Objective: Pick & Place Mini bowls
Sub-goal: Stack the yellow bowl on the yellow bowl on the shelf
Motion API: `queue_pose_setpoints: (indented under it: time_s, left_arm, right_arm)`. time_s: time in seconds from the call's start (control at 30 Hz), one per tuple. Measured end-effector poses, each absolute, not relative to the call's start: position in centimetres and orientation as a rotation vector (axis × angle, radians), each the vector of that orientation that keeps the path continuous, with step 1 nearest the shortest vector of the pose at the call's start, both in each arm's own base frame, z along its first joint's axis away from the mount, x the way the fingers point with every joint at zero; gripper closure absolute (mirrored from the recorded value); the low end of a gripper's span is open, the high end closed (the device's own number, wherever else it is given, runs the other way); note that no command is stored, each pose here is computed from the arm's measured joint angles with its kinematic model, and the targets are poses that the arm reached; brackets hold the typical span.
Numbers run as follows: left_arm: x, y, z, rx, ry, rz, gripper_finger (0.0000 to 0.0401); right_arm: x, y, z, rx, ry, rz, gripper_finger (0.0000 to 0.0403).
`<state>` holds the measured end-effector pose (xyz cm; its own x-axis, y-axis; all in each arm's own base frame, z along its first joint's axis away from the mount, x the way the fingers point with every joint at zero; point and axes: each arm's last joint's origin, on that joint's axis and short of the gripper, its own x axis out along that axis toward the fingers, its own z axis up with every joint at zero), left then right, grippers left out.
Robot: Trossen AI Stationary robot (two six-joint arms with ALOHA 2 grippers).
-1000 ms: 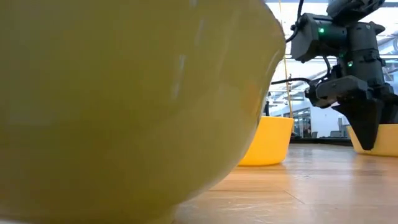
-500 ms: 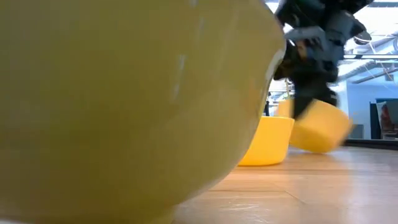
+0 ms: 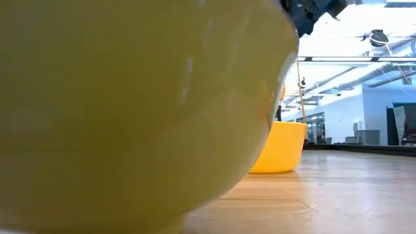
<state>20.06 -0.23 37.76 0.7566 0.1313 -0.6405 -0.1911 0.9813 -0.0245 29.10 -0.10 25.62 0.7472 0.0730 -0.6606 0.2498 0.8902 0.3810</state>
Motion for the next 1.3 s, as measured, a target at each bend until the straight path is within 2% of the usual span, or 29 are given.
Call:
queue_pose_setpoints:
  time_s: [0.27, 0.47, 0.77, 1.03, 1.3]
  left_arm:
    - [20.1, -0.2, 37.8, -0.086, 0.691, 0.175, 0.0132]
    - [20.1, -0.2, 37.8, -0.086, 0.692, 0.174, 0.0132]
    - [20.1, -0.2, 37.8, -0.085, 0.692, 0.175, 0.0132]
    - [20.1, -0.2, 37.8, -0.042, 0.687, 0.162, 0.0132]
    - [20.2, -0.2, 37.9, -0.034, 0.675, 0.166, 0.0132]
  right_arm:
    - [29.8, -1.5, 28.1, 0.360, 0.641, -0.086, 0.0402]
    - [30.6, -3.4, 30.8, 0.226, 0.473, -0.097, 0.0402]
    - [30.4, -8.3, 34.6, -0.006, 0.275, -0.426, 0.0403]
    - [30.0, -14.2, 33.2, 0.057, 0.271, -0.606, 0.0403]
    - [31.4, -16.4, 32.7, 0.012, 0.183, -0.549, 0.0403]
